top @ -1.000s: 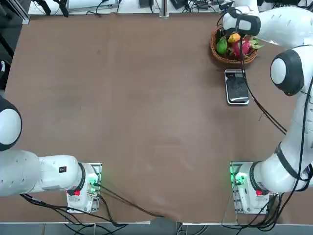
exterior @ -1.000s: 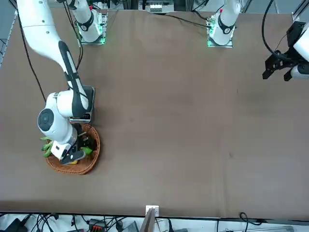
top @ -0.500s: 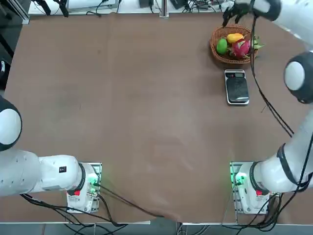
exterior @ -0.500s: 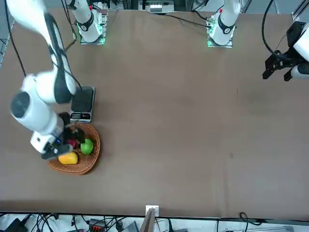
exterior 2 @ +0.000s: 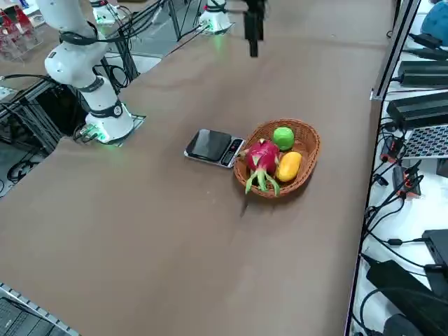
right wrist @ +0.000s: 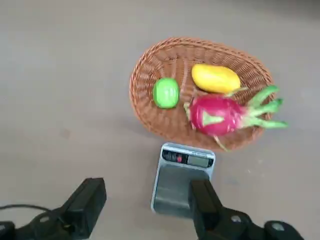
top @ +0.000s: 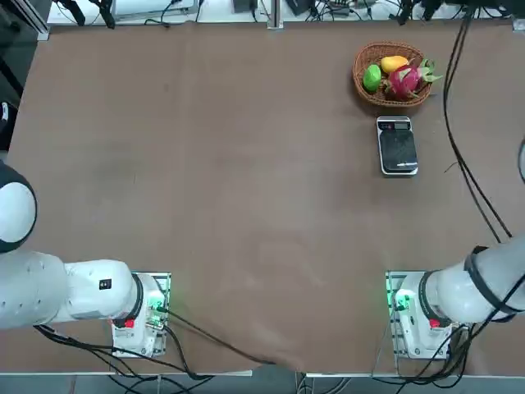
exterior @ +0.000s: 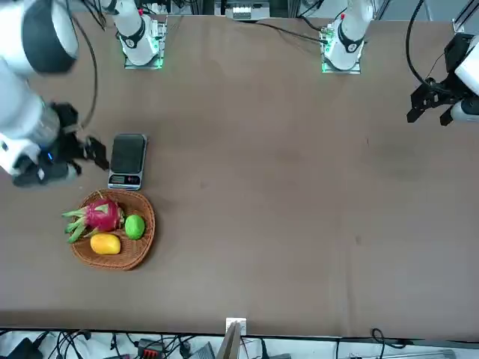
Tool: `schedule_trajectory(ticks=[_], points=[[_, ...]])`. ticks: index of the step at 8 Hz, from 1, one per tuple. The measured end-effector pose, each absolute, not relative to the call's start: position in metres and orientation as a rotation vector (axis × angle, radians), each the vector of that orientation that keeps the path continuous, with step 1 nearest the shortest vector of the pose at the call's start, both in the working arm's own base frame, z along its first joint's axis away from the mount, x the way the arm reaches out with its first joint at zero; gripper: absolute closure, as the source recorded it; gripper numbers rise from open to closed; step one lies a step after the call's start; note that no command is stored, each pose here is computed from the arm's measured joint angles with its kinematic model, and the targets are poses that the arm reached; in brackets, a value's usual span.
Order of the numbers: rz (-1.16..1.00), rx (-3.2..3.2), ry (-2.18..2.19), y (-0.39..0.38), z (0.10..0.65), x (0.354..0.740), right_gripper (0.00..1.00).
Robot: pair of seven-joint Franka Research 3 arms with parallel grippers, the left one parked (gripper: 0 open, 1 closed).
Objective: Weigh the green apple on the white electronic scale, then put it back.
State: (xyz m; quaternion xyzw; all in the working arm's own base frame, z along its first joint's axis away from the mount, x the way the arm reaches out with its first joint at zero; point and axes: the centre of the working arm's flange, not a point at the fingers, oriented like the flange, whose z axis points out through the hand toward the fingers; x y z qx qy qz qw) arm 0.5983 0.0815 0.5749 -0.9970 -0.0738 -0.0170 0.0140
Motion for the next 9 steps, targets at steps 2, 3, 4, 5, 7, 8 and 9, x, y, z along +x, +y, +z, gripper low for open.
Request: schedule_trajectory(ticks=[2, 3, 4, 5, 7, 8, 9], points=[[-0.065, -3.104, -0.207, 0.076, 0.611, 0.564, 0.0], [-0.065, -3.105, -0.198, 0.072, 0.624, 0.55, 0.0], [-0.071, -3.105, -0.183, 0.065, 0.634, 0.538, 0.0], [-0.085, -3.104, -0.167, 0.058, 0.642, 0.528, 0.0], [-0.115, -3.102, -0.152, 0.051, 0.653, 0.516, 0.0], [-0.124, -3.101, -0.145, 0.048, 0.656, 0.514, 0.0], [-0.123, -3.101, -0.142, 0.047, 0.656, 0.514, 0.0]])
